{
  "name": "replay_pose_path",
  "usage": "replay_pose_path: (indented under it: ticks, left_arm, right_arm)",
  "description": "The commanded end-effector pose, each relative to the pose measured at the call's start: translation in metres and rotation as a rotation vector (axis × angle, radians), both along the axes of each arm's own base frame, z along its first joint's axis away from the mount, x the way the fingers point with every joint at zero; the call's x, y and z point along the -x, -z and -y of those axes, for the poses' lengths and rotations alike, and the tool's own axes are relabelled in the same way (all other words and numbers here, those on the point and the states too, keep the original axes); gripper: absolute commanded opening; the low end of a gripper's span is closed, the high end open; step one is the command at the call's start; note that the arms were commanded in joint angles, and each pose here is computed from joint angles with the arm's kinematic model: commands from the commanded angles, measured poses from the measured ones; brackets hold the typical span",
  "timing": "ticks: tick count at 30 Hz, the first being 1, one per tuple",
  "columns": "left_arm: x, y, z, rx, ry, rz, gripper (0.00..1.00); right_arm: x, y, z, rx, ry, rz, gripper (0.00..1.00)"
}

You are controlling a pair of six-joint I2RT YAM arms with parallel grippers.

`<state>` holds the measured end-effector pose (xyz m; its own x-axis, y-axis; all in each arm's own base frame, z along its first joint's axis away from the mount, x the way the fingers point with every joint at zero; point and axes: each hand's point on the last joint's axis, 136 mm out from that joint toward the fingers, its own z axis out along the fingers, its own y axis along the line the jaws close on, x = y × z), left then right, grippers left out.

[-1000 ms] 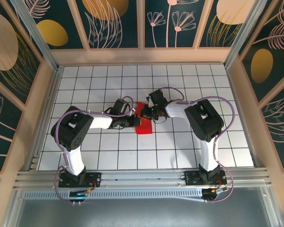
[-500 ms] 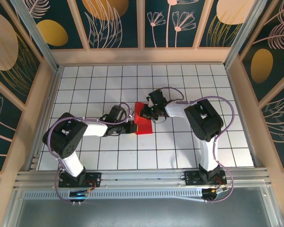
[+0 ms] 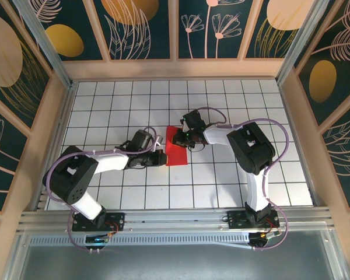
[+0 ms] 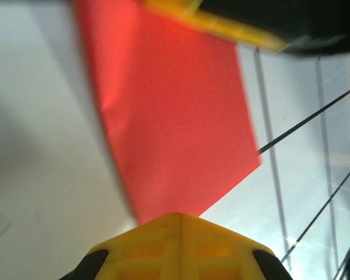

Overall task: Fold a paper plane with a square sheet of paper (fold left side to right side)
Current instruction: First fold the square sheet of paper in half at the center of the table.

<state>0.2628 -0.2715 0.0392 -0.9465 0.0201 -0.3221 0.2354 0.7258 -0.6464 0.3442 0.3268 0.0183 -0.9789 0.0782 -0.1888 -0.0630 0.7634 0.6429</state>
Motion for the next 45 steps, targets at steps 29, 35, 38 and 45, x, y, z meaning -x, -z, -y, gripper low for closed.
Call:
replay_pose_path:
  ticks: [29, 35, 38, 45]
  left_arm:
    - [0.041, 0.037, -0.012, -0.009, 0.043, -0.12, 0.03]
    - [-0.004, -0.012, -0.028, -0.013, -0.013, 0.032, 0.0]
    - [-0.025, -0.03, -0.025, 0.049, -0.016, 0.046, 0.0]
    - [-0.053, -0.016, -0.013, 0.008, 0.018, 0.062, 0.0]
  right_arm:
    - [0.016, 0.045, 0.022, 0.155, 0.001, -0.072, 0.0]
    - [0.016, 0.043, 0.022, 0.156, -0.011, -0.061, 0.0]
    - [0.015, 0.041, 0.022, 0.152, -0.009, -0.054, 0.0]
    - [0.015, 0.039, 0.021, 0.159, -0.006, -0.047, 0.0]
